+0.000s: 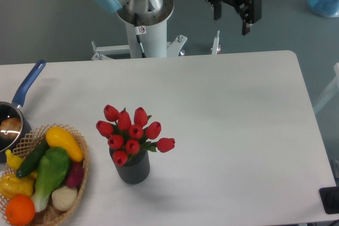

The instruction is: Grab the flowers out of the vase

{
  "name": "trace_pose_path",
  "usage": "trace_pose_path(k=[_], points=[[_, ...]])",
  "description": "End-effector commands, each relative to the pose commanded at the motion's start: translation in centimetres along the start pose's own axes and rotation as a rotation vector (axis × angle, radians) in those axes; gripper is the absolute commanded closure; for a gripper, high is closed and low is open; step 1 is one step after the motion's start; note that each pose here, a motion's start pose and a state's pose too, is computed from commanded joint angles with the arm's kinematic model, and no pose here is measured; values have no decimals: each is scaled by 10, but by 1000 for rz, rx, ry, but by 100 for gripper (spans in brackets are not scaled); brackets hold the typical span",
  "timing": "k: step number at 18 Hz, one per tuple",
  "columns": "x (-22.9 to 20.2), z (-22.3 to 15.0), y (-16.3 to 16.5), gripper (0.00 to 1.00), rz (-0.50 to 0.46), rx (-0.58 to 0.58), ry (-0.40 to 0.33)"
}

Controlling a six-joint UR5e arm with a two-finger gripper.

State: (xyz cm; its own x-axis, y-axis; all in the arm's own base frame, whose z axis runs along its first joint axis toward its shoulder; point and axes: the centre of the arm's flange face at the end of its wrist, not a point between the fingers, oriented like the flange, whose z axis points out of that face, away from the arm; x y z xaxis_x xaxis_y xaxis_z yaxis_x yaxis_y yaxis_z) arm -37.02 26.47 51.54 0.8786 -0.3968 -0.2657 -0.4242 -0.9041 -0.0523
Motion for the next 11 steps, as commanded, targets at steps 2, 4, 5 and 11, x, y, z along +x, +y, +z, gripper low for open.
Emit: trace_pose_path(k=[2,4,5,11], points=[[1,0,1,0,-1,0,0],[0,0,-1,0,0,9,-1],[0,0,-1,0,-1,10,-4],[6,17,-2,0,-52,45,12]])
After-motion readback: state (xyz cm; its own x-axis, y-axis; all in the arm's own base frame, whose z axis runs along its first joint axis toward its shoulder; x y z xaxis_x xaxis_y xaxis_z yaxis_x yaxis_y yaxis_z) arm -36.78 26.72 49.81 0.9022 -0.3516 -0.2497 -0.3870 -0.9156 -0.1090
